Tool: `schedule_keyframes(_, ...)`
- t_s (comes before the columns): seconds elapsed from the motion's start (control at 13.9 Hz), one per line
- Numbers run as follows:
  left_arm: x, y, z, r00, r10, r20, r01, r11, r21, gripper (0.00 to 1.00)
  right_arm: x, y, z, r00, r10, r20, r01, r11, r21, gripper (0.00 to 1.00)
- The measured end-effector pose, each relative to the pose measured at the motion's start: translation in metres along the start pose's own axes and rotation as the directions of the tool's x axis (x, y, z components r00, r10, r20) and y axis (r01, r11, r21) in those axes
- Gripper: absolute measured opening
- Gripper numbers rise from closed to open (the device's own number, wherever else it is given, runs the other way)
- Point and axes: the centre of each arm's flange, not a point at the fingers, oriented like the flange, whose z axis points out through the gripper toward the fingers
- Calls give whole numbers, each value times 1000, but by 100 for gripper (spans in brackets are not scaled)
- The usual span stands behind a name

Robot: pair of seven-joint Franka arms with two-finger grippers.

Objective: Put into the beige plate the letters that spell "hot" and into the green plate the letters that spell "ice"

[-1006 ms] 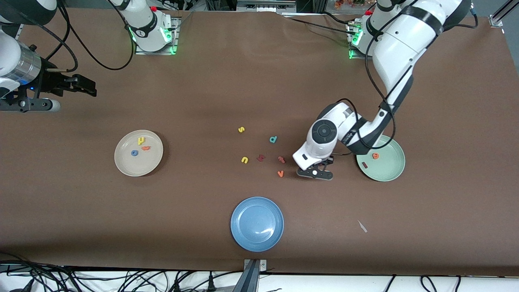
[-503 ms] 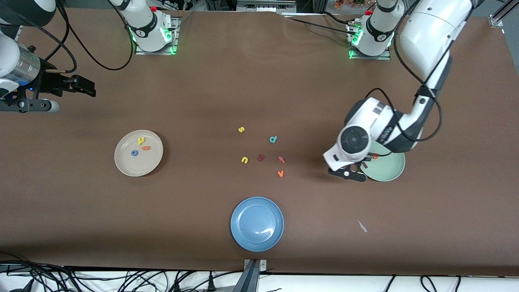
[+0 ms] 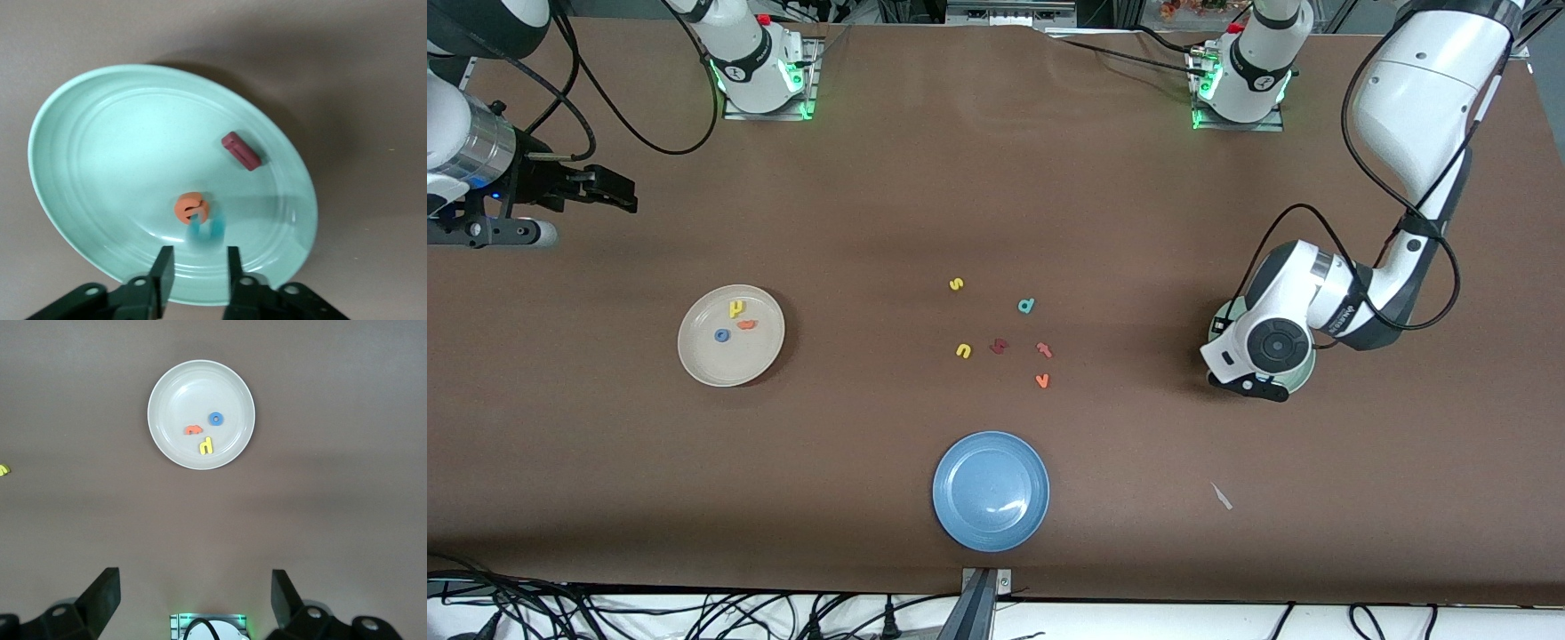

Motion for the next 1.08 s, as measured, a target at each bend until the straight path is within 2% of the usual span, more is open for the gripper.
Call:
schedule_keyframes(0.14,0,10,-6,1000,17,-10,-17,1000,-4,61,0,0,0,1000,0,0,0,1000,0,100)
schedule_keyframes(0.29,-1,36,-28,997,55,-48,-56,998,-20,81,0,0,0,1000,0,0,0,1000,0,100)
schedule_keyframes(0.36,-4,49,-45,995,65,-73,-69,997,-42,93,0,0,0,1000,0,0,0,1000,0,100)
schedule_keyframes(0.43,-8,59,-65,993,65,-93,-72,994,-77,100,0,0,0,1000,0,0,0,1000,0,100)
schedule_keyframes(0.57,-25,66,-109,990,51,-132,-67,991,-119,100,0,0,0,1000,0,1,0,1000,0,100)
schedule_keyframes(0.72,-50,58,-160,983,32,-179,-48,995,-90,100,0,0,0,1000,0,1,0,1000,0,100)
schedule_keyframes(0.93,-102,33,-256,955,-28,-295,15,999,-44,100,1,0,0,1000,0,1,0,1000,0,100)
schedule_keyframes(1.08,-130,12,-303,939,-68,-336,58,998,-40,100,1,0,0,1000,0,1,0,1000,0,100)
